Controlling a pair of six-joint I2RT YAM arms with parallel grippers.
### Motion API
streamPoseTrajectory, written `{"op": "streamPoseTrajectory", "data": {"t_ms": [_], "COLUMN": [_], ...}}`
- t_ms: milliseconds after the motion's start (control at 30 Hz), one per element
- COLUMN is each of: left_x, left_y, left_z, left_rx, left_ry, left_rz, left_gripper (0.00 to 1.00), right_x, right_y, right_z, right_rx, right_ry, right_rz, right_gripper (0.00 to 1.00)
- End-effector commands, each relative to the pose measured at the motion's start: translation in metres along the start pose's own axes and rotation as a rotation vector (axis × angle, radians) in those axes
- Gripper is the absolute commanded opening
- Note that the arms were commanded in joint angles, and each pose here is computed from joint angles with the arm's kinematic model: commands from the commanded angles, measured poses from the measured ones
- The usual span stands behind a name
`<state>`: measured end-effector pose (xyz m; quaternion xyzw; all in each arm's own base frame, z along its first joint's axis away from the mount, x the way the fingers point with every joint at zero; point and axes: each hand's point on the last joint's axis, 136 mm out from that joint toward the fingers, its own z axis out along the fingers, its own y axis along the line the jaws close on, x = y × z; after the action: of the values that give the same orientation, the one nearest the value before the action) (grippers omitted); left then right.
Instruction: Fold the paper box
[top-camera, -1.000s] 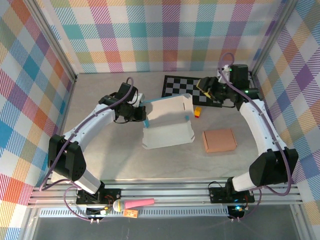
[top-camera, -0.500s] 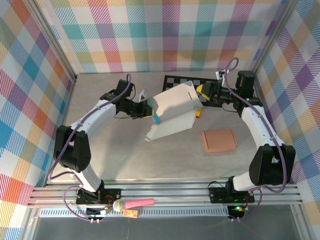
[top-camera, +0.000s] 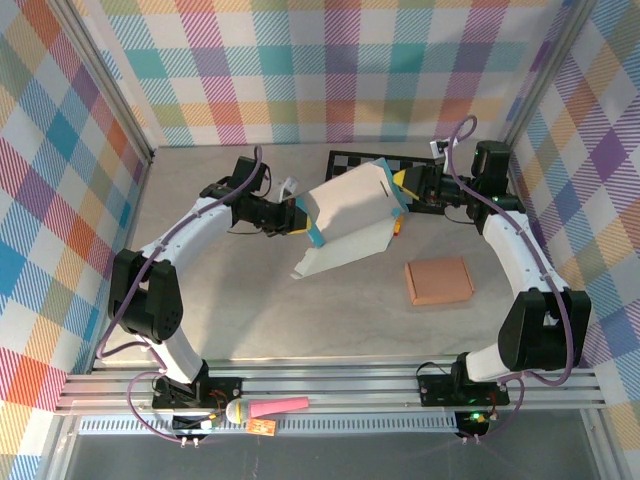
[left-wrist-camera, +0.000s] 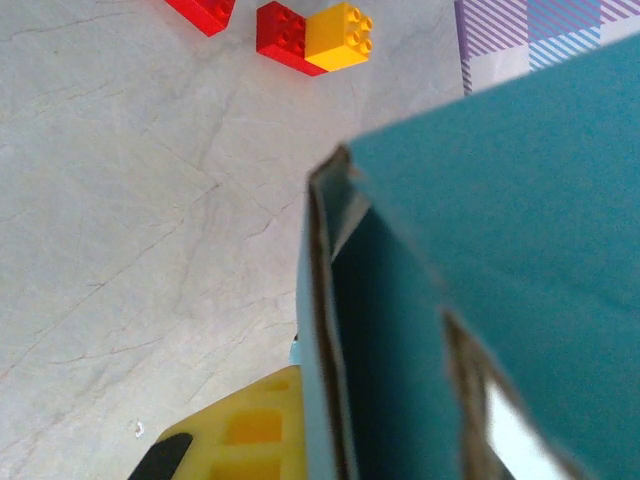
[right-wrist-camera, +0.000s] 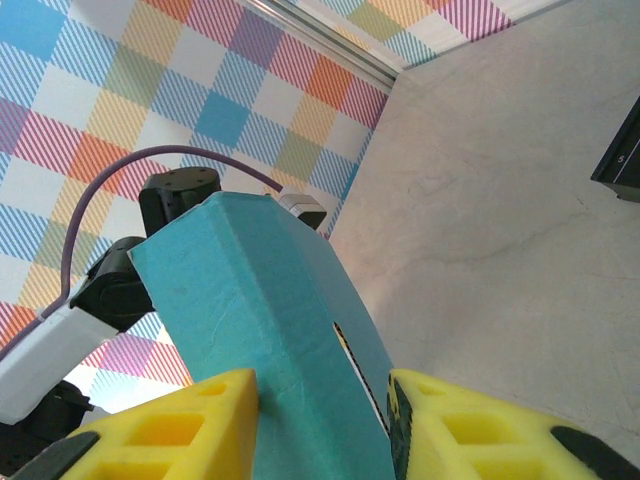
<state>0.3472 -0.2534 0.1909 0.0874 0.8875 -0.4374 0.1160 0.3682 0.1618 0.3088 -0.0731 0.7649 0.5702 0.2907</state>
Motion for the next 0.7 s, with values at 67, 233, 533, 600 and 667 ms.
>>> {"op": "streamPoseTrajectory", "data": {"t_ms": [67, 233, 533, 600, 667], "left_x": [-0.005, -0.004, -0.001, 0.001, 0.002], "left_y": [-0.010, -0.010, -0.013, -0.013, -0.014], "left_z": [-0.003, -0.003, -0.005, -0.006, -0.005], "left_rx": [0.043, 0.044, 0.040, 0.038, 0.039], "left_ry": [0.014, 0.019, 0.033, 0.035, 0.039], "left_rz": [0.010, 0.011, 0.023, 0.025, 0.026], "left_gripper": [0.00, 0.00, 0.00, 0.00, 0.00], "right_x": [0.008, 0.009, 0.007, 0.006, 0.007], "right_y": [0.005, 0.002, -0.005, -0.006, -0.006], "right_z": [-0.003, -0.004, -0.006, -0.006, -0.004], "right_rx": [0.006, 0.035, 0.197, 0.211, 0.215], "right_ry": [0.000, -0.004, -0.021, -0.022, -0.014], "right_rz": [-0.056, -0.066, -0.156, -0.168, -0.175], "right_gripper": [0.40, 0.40, 0.37, 0.37, 0.38]}}
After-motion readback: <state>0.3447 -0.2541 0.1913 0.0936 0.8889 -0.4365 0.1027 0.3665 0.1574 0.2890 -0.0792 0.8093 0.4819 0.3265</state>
